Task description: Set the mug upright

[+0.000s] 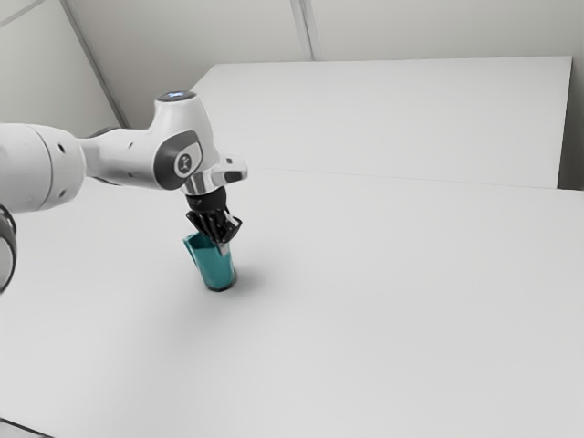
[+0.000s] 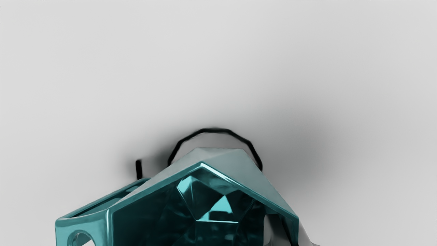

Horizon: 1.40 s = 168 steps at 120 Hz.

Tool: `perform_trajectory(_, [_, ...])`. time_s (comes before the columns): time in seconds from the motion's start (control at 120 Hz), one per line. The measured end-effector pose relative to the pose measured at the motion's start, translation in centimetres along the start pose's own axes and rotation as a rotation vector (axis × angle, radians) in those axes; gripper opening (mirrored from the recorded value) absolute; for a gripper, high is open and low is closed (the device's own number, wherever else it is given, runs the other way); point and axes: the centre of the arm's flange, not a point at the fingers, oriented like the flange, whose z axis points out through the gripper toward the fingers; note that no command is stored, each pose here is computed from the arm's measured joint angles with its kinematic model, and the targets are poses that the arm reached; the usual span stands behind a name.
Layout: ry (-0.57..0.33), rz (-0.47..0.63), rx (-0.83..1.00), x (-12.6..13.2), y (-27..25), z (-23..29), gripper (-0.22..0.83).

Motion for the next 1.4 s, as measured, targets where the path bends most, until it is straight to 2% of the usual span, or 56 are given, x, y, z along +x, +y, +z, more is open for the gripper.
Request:
perform_trajectory(0.067, [0.000,-0.005,0.000,0.2,0.1,-0.1,-0.13])
perform_trajectory(0.383, [0.007,-0.016,0.001,2.2,0.8,-1.5,0.26])
perform_trajectory(0.517, [0.020,-0.012,0.011,3.0,1.2,-2.3,0.34])
perform_trajectory(0.7, [0.032,-0.015,0.024,3.6,1.2,-3.8,0.40])
perform_trajectory(0.983, [0.147,-0.029,0.036,0.2,0.6,-12.8,0.55])
perform_trajectory(1.217, [0.221,-0.015,0.041,-3.1,-1.0,-19.2,0.59])
perform_trajectory(1.4, [0.242,-0.002,0.047,-4.2,-2.9,-22.2,0.61])
